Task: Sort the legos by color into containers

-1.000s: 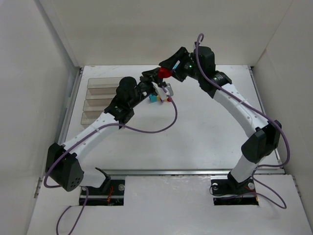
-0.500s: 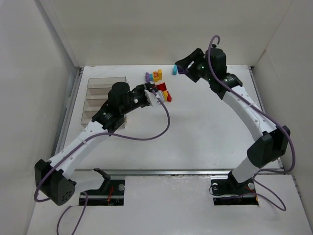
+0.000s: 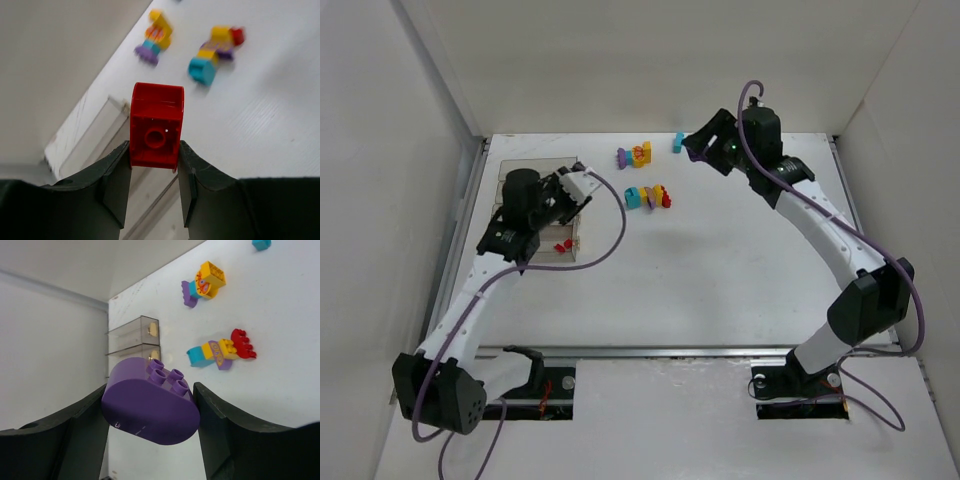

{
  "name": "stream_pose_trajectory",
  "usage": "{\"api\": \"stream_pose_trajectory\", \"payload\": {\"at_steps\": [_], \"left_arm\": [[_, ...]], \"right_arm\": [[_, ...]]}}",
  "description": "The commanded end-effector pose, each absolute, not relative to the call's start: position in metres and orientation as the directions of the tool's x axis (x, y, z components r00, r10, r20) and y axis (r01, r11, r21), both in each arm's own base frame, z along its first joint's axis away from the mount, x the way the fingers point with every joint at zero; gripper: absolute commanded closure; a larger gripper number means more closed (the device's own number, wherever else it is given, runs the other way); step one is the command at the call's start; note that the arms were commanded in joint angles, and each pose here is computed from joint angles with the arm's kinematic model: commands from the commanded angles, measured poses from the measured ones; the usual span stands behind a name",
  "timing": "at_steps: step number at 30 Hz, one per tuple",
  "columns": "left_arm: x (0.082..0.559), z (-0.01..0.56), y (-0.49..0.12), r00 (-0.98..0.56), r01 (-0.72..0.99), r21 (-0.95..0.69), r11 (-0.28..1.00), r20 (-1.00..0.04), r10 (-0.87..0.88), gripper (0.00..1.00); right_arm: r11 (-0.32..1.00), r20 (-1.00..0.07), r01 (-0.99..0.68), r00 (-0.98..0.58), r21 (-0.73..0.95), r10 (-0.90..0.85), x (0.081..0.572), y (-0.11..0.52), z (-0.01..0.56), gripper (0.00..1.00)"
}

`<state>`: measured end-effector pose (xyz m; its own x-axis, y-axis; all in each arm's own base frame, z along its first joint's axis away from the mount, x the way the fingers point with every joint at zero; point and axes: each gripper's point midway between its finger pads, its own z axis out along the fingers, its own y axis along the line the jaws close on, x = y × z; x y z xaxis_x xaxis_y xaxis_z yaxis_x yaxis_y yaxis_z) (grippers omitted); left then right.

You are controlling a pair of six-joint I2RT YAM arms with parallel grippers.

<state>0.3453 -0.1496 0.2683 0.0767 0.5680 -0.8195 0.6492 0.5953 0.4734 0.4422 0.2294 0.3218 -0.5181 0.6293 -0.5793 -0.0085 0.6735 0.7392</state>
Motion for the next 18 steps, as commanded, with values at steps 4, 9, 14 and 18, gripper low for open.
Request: {"api": "stream_pose_trajectory", "payload": {"at_steps": [4, 9, 14, 18], "left_arm": [[0.357, 0.221, -0.047, -0.120, 0.579, 0.475, 0.663, -0.755, 0.645, 1.00], [0.347, 0.175, -0.020, -0.119, 0.704, 0.485, 0.518, -0.639, 0.760, 1.00], [0.352, 0.143, -0.005, -0.120, 0.723, 0.500, 0.477, -0.588, 0.800, 1.00], [0.355, 0.118, 0.000, -0.170, 0.745, 0.454, 0.488, -0.578, 0.798, 1.00]], "right_arm": [[0.743, -0.705, -0.148, -0.475, 0.653, 0.526, 0.437, 0.227, 0.337, 0.89], [0.747, -0.705, -0.179, -0.524, 0.640, 0.478, 0.440, 0.238, 0.324, 0.89], [0.745, -0.695, -0.191, -0.559, 0.639, 0.453, 0.443, 0.246, 0.311, 0.89], [0.743, -0.689, -0.193, -0.570, 0.641, 0.447, 0.444, 0.248, 0.307, 0.89]]}}
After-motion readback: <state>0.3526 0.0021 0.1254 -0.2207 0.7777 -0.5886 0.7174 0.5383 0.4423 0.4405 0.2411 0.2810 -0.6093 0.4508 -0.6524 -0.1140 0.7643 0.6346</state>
